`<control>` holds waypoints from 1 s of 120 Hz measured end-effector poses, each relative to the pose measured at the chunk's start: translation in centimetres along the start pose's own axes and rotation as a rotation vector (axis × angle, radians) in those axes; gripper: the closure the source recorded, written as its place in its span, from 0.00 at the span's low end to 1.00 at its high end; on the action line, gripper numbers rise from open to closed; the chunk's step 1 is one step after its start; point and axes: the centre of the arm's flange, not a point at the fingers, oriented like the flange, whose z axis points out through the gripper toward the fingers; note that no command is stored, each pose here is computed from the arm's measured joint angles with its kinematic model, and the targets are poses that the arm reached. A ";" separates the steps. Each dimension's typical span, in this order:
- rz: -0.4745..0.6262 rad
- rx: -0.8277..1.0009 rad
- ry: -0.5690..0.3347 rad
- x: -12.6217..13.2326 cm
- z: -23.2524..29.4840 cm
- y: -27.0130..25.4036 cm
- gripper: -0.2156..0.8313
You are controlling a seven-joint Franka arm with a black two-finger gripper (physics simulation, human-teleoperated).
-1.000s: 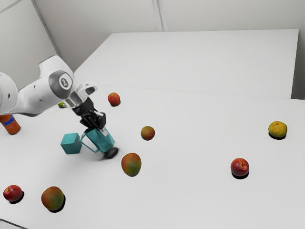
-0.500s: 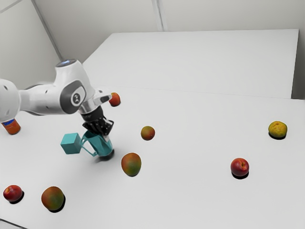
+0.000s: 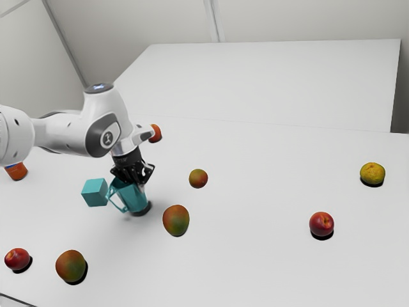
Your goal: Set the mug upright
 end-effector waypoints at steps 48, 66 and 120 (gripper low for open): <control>-0.145 0.024 -0.038 0.5 2.4 -2.5 0.96; -0.156 0.021 -0.041 0.5 2.5 -1.9 0.78; -0.172 0.008 -0.029 0.9 1.6 -2.2 0.28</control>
